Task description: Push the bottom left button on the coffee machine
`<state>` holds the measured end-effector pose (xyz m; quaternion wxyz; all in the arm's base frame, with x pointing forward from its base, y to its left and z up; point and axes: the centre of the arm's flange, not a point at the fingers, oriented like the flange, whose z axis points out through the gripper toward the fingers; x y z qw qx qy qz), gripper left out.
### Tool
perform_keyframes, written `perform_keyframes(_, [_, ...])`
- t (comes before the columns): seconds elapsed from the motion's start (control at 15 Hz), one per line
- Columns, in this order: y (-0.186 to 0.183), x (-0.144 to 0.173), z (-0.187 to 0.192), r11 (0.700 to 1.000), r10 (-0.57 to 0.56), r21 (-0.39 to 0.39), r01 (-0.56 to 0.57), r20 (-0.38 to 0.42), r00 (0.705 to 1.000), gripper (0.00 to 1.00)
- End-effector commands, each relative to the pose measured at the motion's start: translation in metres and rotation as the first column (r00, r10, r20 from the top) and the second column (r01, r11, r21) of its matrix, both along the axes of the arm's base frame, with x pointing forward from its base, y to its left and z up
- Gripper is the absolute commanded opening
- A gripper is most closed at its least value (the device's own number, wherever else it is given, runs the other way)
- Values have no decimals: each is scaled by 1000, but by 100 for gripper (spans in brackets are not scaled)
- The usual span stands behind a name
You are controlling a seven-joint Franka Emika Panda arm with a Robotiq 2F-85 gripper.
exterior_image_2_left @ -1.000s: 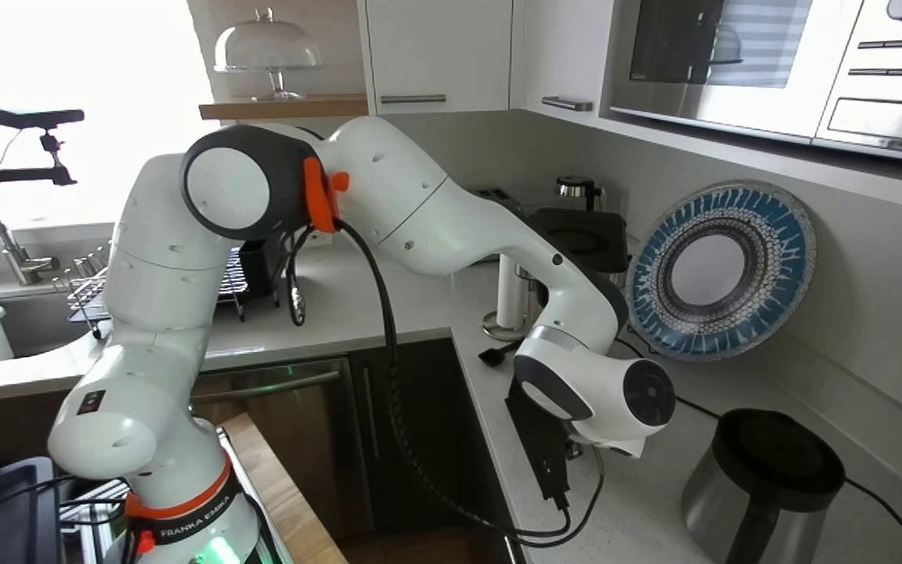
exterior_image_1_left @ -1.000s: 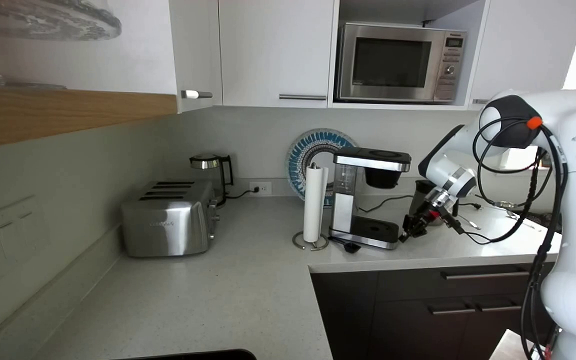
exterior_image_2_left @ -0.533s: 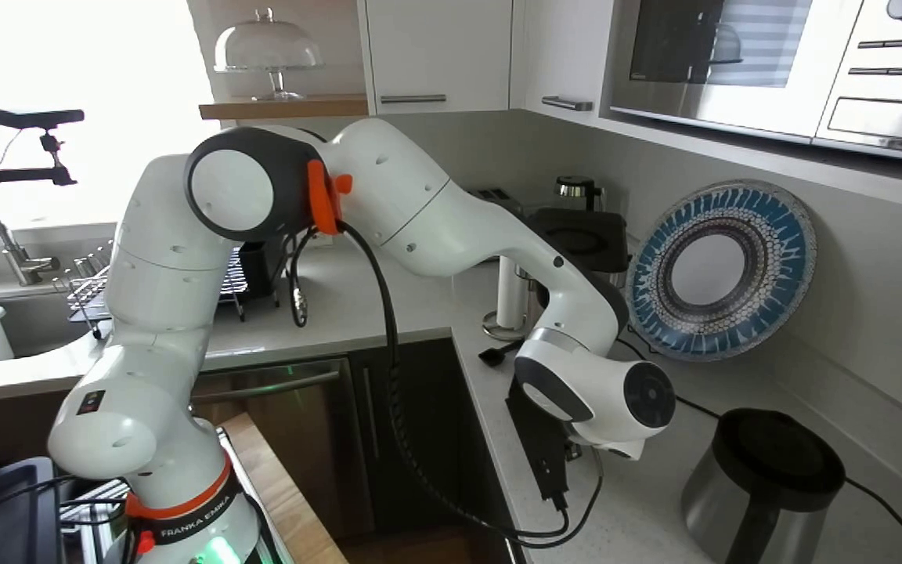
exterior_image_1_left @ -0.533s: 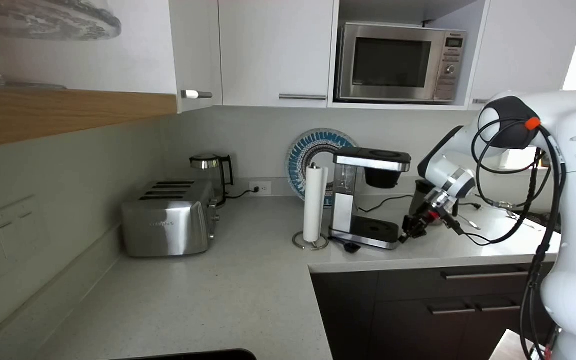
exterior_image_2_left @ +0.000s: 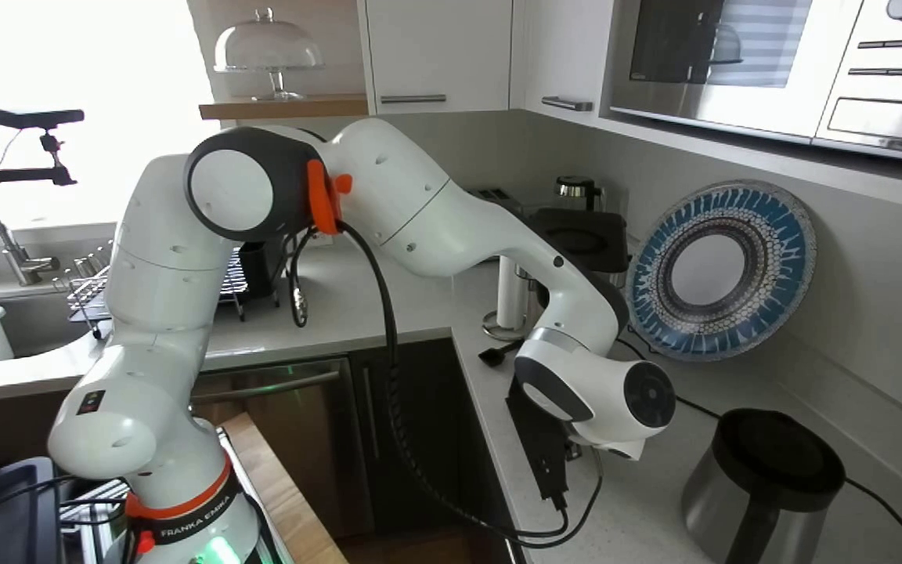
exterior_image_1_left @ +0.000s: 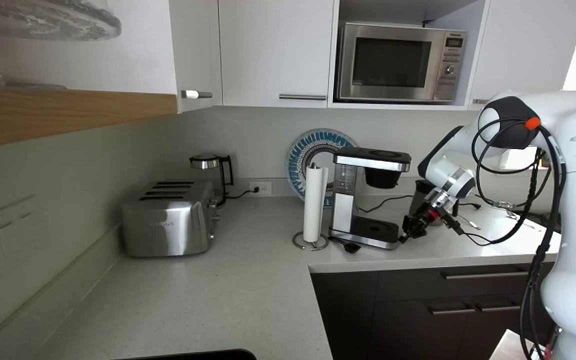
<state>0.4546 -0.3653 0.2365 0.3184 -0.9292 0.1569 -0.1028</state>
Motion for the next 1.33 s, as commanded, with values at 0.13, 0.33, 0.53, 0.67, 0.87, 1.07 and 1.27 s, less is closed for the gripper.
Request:
perform_keyframes(0.13, [-4,-4,15,1000,-23,-6,23,-17,1000,0])
perform_keyframes(0.33, [-5,-3,15,999,-32,5,32,-30,999,0])
perform_keyframes(0.53, [-4,-3,11,999,-43,4,43,-55,998,0])
perform_keyframes(0.67, [-3,-3,11,999,-48,5,48,-65,997,0])
perform_keyframes(0.87, [-2,-3,11,999,-49,6,49,-79,996,0])
perform_keyframes(1.07, [0,-2,11,999,-46,14,48,-77,996,0])
perform_keyframes(1.27, [1,1,9,999,-48,18,49,-77,996,0])
